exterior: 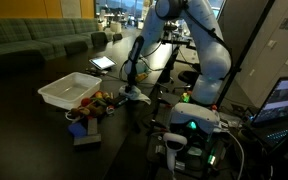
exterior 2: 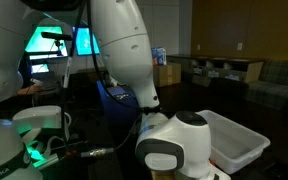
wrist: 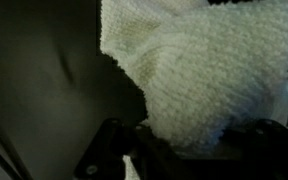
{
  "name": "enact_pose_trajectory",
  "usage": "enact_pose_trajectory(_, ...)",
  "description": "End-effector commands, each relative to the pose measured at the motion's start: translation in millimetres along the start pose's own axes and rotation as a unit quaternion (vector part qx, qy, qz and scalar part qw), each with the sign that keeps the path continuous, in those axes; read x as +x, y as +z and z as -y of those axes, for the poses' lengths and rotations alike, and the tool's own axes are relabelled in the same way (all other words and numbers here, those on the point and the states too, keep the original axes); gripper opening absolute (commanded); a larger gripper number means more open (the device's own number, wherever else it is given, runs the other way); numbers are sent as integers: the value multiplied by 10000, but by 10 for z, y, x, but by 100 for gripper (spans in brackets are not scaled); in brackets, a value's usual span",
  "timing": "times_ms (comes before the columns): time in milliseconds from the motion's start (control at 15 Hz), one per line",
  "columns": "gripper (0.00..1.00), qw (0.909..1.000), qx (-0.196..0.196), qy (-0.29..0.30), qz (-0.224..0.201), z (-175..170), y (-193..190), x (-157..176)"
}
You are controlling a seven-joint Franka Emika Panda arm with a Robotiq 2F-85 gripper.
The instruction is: Use the towel to push the items that are on the table to the left
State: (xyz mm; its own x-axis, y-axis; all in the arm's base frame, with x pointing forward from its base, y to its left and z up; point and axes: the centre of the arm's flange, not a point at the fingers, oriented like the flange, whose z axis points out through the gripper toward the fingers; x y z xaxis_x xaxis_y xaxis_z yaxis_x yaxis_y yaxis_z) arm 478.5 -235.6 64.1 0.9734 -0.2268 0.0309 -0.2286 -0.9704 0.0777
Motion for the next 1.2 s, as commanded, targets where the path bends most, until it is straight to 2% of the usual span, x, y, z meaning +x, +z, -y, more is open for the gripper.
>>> enact_pose_trajectory(0,0,9995,-275,126,-23,-62,293,80)
enact_pose_trajectory(267,0,9991,-354,218,106,-70,469,16)
enact_pose_trajectory(533,0,9992,-319,127,180,91,467,-52)
enact_pose_trajectory(1133,0,9985,-414,-59,362,810,415,-233)
